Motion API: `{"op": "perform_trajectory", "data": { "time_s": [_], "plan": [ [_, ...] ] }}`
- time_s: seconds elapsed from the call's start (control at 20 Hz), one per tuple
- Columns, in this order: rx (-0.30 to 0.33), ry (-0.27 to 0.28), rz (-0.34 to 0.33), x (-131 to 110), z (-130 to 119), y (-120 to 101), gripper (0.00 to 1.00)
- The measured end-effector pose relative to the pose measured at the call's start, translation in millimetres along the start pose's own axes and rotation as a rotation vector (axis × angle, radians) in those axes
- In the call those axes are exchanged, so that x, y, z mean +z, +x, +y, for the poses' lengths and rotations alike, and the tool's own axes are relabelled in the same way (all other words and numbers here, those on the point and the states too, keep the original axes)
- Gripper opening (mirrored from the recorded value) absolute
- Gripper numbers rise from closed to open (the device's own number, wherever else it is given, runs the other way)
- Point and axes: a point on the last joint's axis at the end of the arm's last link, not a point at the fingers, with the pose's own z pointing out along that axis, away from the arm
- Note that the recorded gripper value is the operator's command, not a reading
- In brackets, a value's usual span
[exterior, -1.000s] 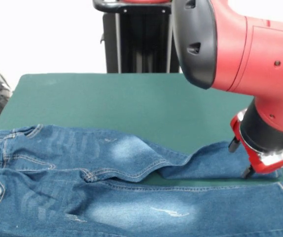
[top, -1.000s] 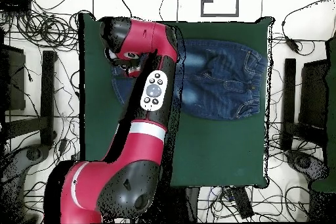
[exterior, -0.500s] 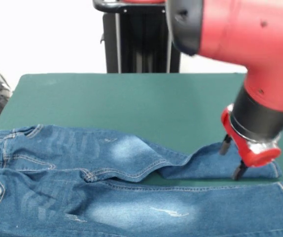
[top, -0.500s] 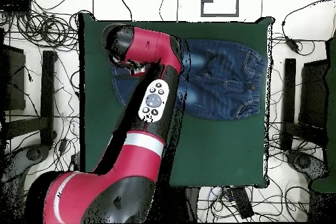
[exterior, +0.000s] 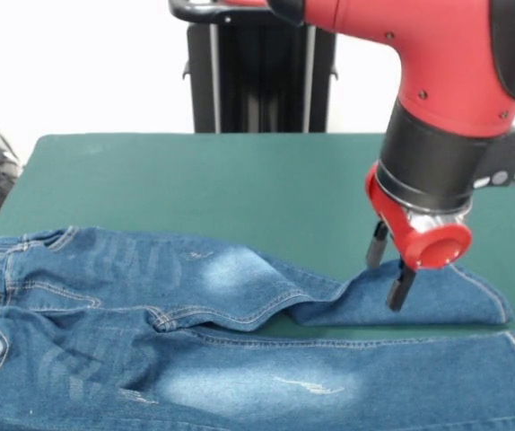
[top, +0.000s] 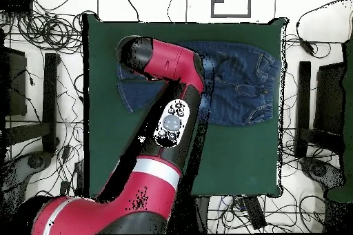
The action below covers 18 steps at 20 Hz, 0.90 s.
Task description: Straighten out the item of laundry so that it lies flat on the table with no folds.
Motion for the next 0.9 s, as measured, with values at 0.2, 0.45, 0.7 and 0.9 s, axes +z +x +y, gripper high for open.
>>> {"op": "perform_trajectory", "data": {
  "time_s": [0.2,0.45,0.7,0.9],
  "plan": [
    [0.019,0.000,0.046,-6,-5,1,1.00],
    [0.046,-0.025,0.087,-4,-13,1,1.00],
    [0.039,-0.079,0.059,6,-20,5,1.00],
    [0.029,-0.123,0.060,16,-28,14,1.00]
  ]
}}
